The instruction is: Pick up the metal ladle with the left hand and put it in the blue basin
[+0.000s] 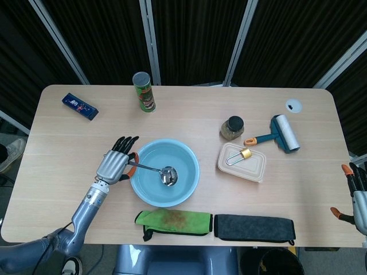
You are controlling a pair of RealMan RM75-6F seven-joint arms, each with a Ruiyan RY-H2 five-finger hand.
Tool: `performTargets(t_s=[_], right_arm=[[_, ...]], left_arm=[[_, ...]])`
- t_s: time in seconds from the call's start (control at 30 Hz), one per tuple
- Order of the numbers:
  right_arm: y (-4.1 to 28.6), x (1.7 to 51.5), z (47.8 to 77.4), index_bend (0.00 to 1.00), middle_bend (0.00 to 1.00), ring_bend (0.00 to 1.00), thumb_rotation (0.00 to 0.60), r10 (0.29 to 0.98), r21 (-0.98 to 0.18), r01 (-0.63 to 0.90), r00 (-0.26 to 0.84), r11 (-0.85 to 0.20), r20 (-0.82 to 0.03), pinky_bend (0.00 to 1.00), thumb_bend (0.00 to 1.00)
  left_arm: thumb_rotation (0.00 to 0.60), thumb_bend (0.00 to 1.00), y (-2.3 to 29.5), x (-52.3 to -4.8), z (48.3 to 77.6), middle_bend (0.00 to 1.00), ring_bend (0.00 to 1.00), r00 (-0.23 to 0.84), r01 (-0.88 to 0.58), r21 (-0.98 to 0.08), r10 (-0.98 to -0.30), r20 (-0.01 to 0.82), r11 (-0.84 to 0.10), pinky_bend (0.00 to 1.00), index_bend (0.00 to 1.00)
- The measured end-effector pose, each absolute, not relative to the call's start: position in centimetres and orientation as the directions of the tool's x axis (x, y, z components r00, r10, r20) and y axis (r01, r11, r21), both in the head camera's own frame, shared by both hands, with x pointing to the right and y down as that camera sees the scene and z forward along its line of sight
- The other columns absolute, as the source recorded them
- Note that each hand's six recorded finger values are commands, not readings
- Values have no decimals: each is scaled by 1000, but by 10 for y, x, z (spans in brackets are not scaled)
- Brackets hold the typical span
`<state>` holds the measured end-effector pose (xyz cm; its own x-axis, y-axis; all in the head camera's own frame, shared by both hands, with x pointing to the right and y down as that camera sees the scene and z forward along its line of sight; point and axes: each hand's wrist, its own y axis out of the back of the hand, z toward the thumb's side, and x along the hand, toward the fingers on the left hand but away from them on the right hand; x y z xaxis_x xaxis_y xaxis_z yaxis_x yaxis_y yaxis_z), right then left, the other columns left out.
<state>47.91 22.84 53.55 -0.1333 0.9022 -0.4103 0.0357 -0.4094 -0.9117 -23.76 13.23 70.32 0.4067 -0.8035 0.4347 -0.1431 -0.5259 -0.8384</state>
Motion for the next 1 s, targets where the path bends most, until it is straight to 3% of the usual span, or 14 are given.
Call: performTargets(t_s=[0.43, 1.0], right_arm=[[228, 481, 534, 0, 0, 0, 600, 904, -915, 34, -140, -403, -403, 0, 0], [229, 482, 524, 0, 0, 0, 600, 919, -931, 36, -147, -364, -365, 0, 0]], left_arm=[[600, 878, 140, -231, 725, 13, 0, 403, -78, -822, -772, 492, -565, 0, 770], [600, 878, 142, -243, 699, 15, 0, 383, -67, -822, -776, 502, -565, 0, 763]])
